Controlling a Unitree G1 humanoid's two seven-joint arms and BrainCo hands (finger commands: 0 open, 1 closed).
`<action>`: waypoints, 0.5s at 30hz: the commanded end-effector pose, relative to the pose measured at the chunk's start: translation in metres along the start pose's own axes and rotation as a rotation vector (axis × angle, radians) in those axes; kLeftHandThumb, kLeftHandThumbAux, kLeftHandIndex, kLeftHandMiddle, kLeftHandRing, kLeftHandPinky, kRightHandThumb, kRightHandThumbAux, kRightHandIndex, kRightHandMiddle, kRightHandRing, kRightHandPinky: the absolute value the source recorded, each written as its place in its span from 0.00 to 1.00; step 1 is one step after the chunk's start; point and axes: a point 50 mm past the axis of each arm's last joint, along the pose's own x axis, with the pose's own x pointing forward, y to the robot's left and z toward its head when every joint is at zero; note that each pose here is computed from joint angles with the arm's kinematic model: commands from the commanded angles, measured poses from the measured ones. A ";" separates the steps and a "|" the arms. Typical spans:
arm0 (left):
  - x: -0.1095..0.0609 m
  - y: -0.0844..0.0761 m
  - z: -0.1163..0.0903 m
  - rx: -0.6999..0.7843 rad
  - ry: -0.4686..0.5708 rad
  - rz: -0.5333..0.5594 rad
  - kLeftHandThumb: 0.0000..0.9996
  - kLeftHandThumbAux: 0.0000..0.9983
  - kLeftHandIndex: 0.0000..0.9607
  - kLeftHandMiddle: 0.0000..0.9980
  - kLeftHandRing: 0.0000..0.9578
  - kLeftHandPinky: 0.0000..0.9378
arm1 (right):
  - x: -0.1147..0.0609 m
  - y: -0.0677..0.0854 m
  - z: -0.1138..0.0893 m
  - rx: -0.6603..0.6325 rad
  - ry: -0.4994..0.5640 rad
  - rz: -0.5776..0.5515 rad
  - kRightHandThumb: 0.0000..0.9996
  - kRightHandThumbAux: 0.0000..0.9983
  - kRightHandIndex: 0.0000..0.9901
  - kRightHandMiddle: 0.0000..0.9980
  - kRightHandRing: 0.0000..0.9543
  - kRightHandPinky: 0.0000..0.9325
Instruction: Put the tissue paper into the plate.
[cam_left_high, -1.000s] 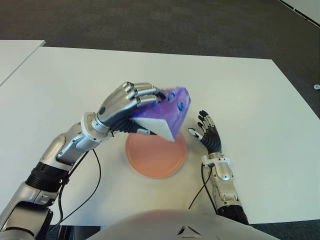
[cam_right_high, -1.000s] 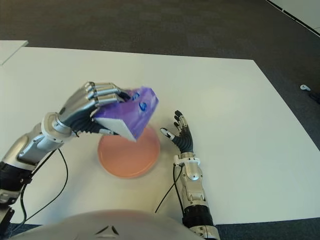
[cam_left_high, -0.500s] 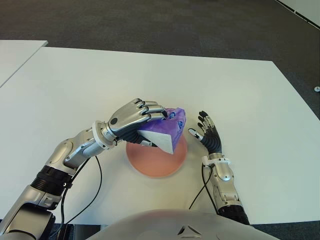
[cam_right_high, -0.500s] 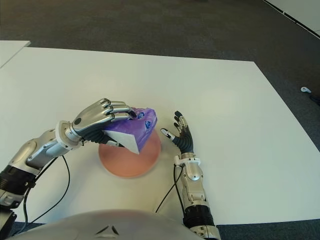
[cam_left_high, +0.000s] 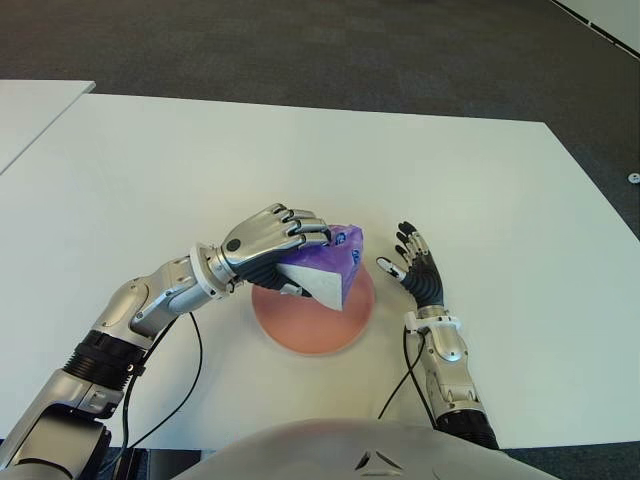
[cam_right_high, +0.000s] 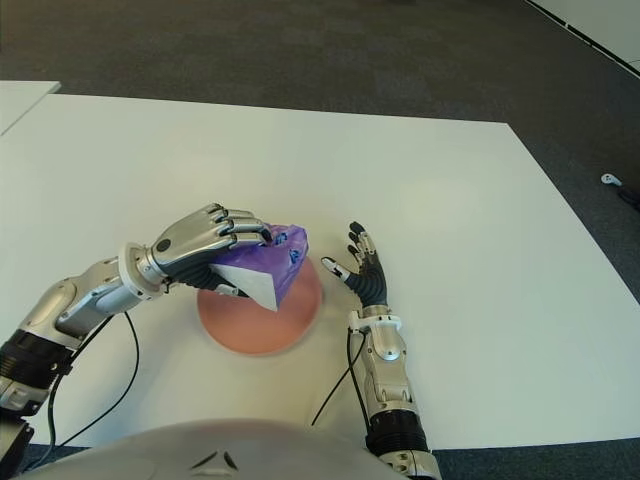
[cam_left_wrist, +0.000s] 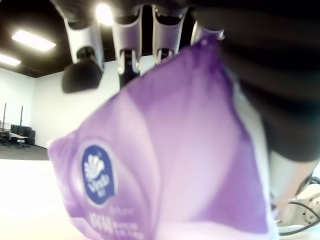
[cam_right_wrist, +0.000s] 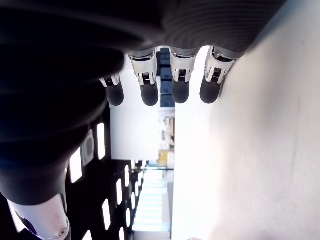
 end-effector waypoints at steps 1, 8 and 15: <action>0.000 -0.007 -0.001 0.018 0.023 -0.058 0.75 0.70 0.46 0.83 0.87 0.86 | -0.034 -0.001 -0.052 0.018 0.301 -0.034 0.01 0.73 0.00 0.00 0.00 0.00; 0.001 -0.010 -0.003 0.061 0.001 -0.100 0.75 0.70 0.46 0.83 0.87 0.86 | -0.033 0.000 -0.051 0.015 0.294 -0.037 0.03 0.71 0.00 0.00 0.00 0.00; 0.001 -0.014 -0.004 0.093 -0.020 -0.121 0.75 0.70 0.46 0.82 0.87 0.86 | -0.033 0.001 -0.051 0.016 0.292 -0.033 0.04 0.71 0.00 0.00 0.00 0.00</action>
